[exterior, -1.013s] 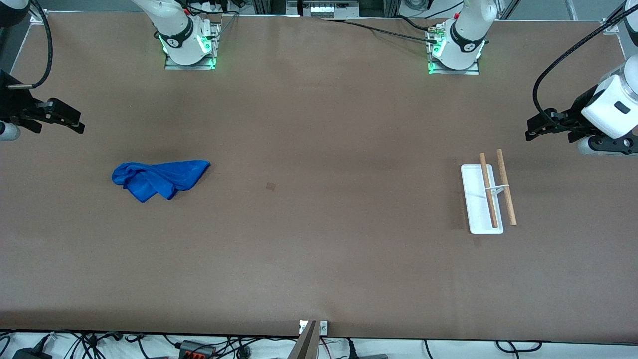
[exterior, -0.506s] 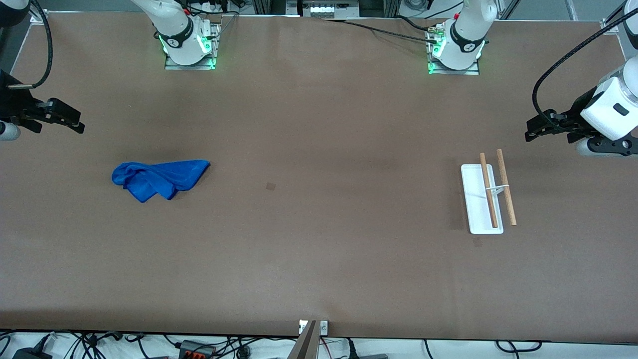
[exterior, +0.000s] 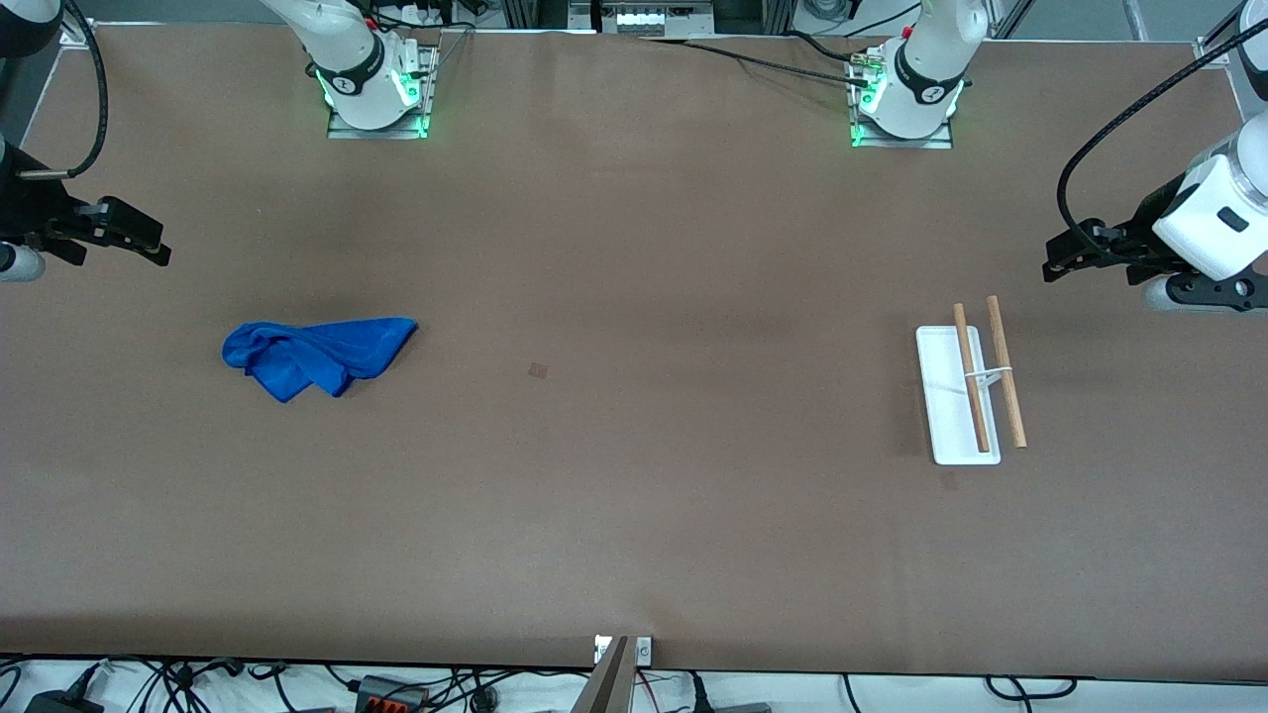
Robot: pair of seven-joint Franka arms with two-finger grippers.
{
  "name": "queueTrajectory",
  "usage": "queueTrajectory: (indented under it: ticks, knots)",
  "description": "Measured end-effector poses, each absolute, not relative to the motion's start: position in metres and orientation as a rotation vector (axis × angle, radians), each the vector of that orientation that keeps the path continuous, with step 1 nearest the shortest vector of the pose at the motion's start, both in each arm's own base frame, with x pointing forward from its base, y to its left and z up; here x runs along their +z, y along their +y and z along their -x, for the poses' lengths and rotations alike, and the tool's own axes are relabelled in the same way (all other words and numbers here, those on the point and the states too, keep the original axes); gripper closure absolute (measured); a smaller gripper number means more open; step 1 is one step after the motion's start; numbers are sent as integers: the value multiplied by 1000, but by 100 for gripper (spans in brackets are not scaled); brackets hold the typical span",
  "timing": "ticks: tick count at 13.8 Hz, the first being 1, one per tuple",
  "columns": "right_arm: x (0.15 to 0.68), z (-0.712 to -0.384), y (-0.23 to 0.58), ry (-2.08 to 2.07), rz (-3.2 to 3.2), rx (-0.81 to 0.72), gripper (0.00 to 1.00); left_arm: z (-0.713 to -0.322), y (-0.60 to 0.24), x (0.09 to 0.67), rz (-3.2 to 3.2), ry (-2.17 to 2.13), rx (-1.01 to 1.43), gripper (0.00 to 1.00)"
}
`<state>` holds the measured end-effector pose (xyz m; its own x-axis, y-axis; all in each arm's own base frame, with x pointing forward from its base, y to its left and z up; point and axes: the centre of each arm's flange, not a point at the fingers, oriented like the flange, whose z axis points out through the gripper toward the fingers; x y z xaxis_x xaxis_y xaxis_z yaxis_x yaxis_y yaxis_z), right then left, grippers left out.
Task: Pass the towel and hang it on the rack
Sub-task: 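Reach the right gripper down to the blue towel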
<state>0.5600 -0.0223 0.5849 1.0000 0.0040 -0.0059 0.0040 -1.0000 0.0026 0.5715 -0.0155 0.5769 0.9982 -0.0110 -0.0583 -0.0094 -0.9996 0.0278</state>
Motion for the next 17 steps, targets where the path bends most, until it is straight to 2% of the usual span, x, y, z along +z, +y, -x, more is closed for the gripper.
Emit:
queueTrajectory:
  ticks: [5, 9, 12, 17]
  knots:
    - [570, -563, -11, 43, -3138, -66, 0, -572, -15, 577, -3113, -16, -91, 0]
    - [476, -592, 60, 211, -3098, -290, 0, -572, -15, 577, -3113, -15, -91, 0]
    - [402, -613, 76, 244, -3074, -389, 0, -572, -15, 577, -3112, -15, -91, 0]
    - [305, -637, 69, 349, -3027, -422, 0, -572, -15, 577, -3112, -15, -91, 0]
